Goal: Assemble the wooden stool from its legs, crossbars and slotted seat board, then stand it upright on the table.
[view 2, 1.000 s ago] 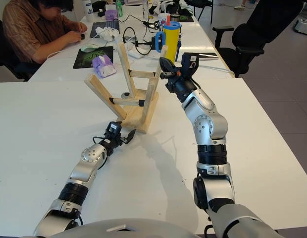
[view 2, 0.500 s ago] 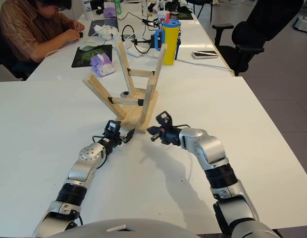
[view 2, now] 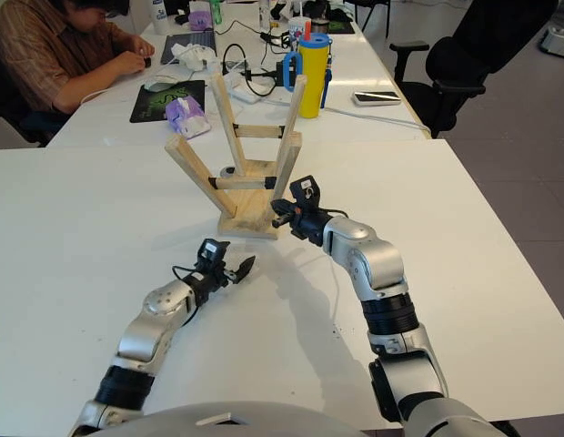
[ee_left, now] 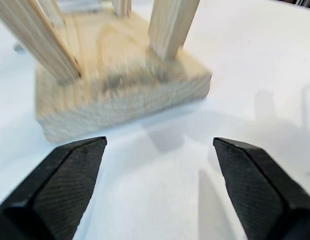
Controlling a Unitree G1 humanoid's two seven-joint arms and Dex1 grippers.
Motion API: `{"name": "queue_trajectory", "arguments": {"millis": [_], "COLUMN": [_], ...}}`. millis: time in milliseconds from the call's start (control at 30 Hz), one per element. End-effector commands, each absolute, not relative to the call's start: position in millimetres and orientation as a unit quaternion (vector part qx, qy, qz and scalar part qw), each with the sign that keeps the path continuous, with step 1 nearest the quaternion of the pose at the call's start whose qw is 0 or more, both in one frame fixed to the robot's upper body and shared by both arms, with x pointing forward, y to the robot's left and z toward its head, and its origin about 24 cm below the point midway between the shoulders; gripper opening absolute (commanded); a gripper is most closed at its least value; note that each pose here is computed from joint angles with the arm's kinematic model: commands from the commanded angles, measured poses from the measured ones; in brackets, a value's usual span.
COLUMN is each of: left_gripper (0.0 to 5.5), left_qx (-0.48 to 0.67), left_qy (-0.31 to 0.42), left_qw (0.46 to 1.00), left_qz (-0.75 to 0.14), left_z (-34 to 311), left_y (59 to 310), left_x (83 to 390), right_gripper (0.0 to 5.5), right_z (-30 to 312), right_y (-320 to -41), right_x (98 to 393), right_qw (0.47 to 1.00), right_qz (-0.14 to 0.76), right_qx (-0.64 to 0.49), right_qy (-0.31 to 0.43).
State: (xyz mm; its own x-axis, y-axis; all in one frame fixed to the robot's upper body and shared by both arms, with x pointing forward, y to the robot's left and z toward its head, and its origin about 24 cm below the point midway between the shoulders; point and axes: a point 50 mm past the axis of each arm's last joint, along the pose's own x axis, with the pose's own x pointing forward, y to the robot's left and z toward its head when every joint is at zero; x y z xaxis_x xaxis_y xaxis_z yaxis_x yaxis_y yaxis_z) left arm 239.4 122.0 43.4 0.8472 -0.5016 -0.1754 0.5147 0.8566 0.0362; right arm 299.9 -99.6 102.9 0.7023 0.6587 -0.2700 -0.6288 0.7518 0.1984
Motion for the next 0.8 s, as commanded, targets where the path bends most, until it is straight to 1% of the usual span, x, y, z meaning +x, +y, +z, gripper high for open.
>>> {"name": "queue_trajectory", "arguments": {"millis": [33,133,167,200,233,300,367,400,467,533,567,600,667,700,733,800], "left_gripper": [3.99,3.99,3.99,3.99,3.99,3.99,3.99,3.99,3.99,3.99,3.99,3.99,3.99,3.99,3.99,3.99], "left_qx": [0.041,0.033,0.032,0.028,0.027,0.032,0.045,0.048,0.085,0.129,0.136,0.136,0.136,0.136,0.128,0.119], "left_qy": [0.012,-0.026,-0.035,-0.046,-0.054,-0.070,-0.089,-0.094,-0.086,-0.059,-0.042,-0.021,-0.002,0.001,0.000,0.012], "left_qw": [0.984,0.998,0.999,0.999,0.998,0.997,0.995,0.994,0.992,0.985,0.984,0.981,0.978,0.976,0.978,0.983], "left_qz": [-0.172,-0.050,-0.021,0.005,0.022,0.034,0.028,0.026,-0.030,-0.093,-0.111,-0.133,-0.161,-0.169,-0.167,-0.141], "left_z": [64.3,77.6,82.5,88.6,94.4,107.6,123.2,128.5,131.0,120.5,113.9,106.2,97.5,95.1,94.1,88.2], "left_y": [151.2,183.8,191.8,198.7,203.3,207.6,207.9,207.5,192.2,171.3,163.5,153.9,140.4,135.3,134.3,143.2], "left_x": [228.8,227.6,231.0,236.2,242.9,261.8,282.2,288.6,301.9,311.3,314.4,316.4,316.1,314.4,314.0,314.3], "right_gripper": [0.03,0.03,0.03,0.03,0.03,0.03,0.03,0.03,0.03,0.03,0.03,0.03,0.03,0.03,0.03,0.03], "right_z": [105.2,99.2,95.4,96.6,101.7,116.6,135.5,141.7,150.8,156.8,157.4,150.2,134.1,129.1,124.8,112.4], "right_y": [-105.6,-120.1,-129.1,-136.5,-143.7,-153.2,-155.3,-153.1,-139.4,-119.3,-103.2,-81.1,-49.5,-44.4,-47.6,-61.5], "right_x": [282.3,271.4,271.5,271.7,274.5,287.5,300.2,304.1,309.5,313.5,315.1,314.0,304.2,299.7,299.2,300.6], "right_qw": [0.918,0.932,0.947,0.958,0.972,0.989,0.996,0.996,0.994,0.989,0.983,0.975,0.953,0.950,0.953,0.958], "right_qz": [0.357,0.311,0.257,0.227,0.194,0.130,0.088,0.084,0.107,0.144,0.177,0.223,0.298,0.303,0.289,0.260], "right_qx": [0.076,0.096,0.094,0.085,0.051,0.026,0.019,0.021,0.024,0.022,0.023,0.016,0.015,0.026,0.031,0.015], "right_qy": [0.155,0.163,0.168,0.153,0.124,0.071,0.020,0.004,-0.019,-0.037,-0.035,-0.005,0.053,0.069,0.084,0.121]}}
